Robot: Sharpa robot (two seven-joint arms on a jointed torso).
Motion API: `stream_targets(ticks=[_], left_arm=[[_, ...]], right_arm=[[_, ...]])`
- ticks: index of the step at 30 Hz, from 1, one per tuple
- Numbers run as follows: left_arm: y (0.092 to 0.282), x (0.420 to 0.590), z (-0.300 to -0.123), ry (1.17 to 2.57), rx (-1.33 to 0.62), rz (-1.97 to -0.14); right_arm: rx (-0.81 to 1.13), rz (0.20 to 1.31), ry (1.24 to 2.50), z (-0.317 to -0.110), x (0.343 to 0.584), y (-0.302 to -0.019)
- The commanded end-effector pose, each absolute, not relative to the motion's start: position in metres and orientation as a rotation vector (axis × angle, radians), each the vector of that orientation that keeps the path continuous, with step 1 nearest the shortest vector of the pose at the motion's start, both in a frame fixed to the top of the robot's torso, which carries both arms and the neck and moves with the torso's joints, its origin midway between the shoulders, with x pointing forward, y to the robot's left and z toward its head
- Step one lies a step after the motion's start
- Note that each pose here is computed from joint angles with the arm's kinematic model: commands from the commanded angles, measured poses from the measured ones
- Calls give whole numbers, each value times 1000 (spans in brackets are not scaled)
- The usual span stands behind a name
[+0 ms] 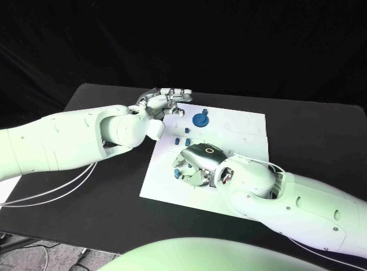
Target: Assemble the parts on the task board
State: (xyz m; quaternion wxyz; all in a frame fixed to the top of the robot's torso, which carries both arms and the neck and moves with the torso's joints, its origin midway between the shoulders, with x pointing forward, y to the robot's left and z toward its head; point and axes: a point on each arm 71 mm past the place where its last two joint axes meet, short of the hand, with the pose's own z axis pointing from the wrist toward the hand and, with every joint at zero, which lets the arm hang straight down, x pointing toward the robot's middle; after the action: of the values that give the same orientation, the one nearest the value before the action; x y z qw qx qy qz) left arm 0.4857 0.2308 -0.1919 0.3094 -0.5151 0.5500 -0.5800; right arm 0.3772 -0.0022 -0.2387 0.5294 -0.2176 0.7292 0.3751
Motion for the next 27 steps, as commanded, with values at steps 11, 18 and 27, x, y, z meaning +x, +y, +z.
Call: stream_targets(ticks=[11, 18, 27], left_arm=[[231, 486, -191, 1455, -1351, -1546], [231, 486, -191, 1455, -1352, -1545], [235, 485, -191, 1452, -1354, -1539]], right_arm=[[-403, 958, 1595, -219, 373, -21], [-288, 920, 1598, -197, 381, -62], [23, 743, 1818, -184, 386, -155]])
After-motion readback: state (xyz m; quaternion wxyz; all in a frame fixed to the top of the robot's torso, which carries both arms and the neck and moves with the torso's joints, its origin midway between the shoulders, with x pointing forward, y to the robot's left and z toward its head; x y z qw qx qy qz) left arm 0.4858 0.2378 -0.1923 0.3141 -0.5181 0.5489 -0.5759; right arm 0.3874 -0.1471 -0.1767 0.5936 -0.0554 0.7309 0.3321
